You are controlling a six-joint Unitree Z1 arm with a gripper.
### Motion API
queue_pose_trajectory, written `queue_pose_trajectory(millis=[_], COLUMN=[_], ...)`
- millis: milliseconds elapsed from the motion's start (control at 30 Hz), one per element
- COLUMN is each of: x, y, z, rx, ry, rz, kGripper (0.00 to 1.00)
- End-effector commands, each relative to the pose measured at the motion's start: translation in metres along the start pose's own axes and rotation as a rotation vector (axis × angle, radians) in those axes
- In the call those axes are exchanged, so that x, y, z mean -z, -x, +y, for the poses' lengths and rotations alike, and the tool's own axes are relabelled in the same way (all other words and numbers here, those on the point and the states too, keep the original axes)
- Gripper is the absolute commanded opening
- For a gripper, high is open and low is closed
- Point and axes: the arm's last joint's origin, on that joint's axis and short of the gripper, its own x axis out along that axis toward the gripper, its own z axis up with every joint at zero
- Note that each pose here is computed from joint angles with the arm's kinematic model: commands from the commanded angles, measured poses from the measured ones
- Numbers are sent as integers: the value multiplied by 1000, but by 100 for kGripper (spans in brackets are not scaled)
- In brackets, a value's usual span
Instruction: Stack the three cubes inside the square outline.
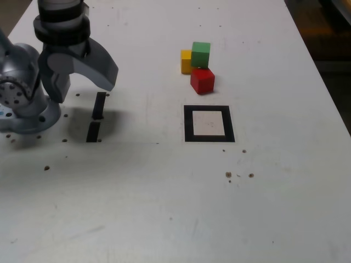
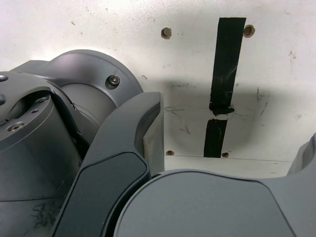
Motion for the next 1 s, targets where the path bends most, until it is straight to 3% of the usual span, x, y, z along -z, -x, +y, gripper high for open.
queue_pose_trajectory(millis=[0,367,567,800,967], x=[-1,-4,-25,-67,-113], y=[0,12,47,92,122], z=[0,0,-3,-3,1], rx=[-1,-3,-17,-53,-86], ry=[-8,-50,-98,-131,-158], rz=[-1,-4,-52,-66,-51], kGripper=[99,99,99,99,99])
